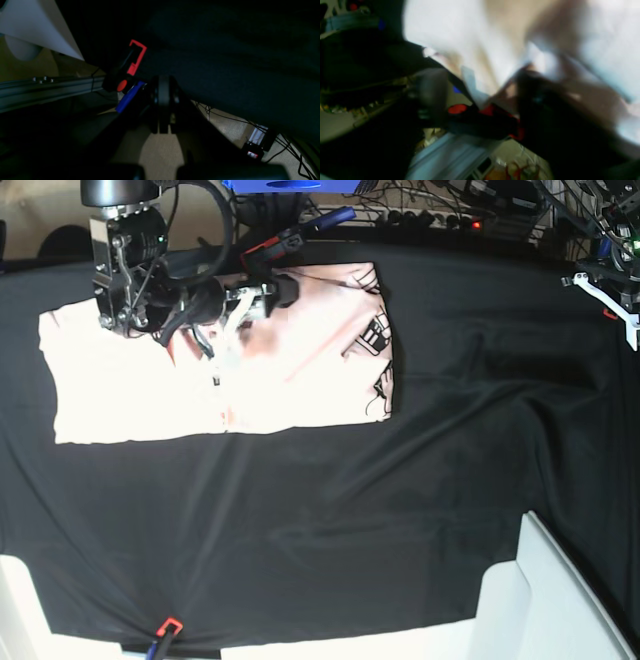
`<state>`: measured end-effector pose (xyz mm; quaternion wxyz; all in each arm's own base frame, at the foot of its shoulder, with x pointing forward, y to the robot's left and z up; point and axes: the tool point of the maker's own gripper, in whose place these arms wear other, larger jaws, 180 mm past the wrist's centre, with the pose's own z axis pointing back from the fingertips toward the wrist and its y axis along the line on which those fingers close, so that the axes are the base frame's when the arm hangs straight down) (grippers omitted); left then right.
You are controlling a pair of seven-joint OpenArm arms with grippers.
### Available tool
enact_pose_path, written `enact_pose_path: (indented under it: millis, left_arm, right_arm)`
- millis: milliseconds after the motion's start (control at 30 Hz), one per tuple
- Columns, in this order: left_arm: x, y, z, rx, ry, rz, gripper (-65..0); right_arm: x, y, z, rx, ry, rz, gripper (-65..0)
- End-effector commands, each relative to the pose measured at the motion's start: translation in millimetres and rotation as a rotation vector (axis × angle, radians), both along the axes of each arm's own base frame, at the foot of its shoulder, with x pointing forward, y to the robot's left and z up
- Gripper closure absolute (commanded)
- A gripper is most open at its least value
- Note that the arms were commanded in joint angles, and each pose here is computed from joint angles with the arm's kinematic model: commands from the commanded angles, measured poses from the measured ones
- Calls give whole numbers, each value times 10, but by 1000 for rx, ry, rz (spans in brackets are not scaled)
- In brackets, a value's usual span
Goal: Fold the T-shirt properly
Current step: 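Grasp the folded layer with the right gripper and drag it toward the shirt end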
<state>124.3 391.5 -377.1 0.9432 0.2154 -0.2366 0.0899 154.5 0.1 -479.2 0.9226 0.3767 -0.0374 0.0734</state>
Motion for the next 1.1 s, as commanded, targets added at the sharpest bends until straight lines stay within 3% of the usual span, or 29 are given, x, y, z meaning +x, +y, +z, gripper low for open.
enact_pose_path:
  millis: [0,67,133,300,467,733,1067]
  left_arm:
    - [42,72,119,36,-24,-3,0]
    - [36,72,117,36,-22,-3,0]
    - [36,72,117,36,-22,-3,0]
    - [48,72,121,36,-25,-3,0]
    - [53,72,123,36,-27,-3,0]
    - [53,72,123,36,-27,-3,0]
    - [59,72,125,36,-28,-2,0]
  right_arm:
    - [89,48,79,29,-28,-7,-264]
    - [91,47,80,28,-26,-5,-138]
    - [86,46,79,28,-24,-3,-61]
    - [101,16,87,20,-28,-6,-6]
    - [103,-62,73,0,-29,-6,-1]
    - [389,-331,288,-86,-74,-113,-1]
    - [363,-495,235,-139,35,-218,-1]
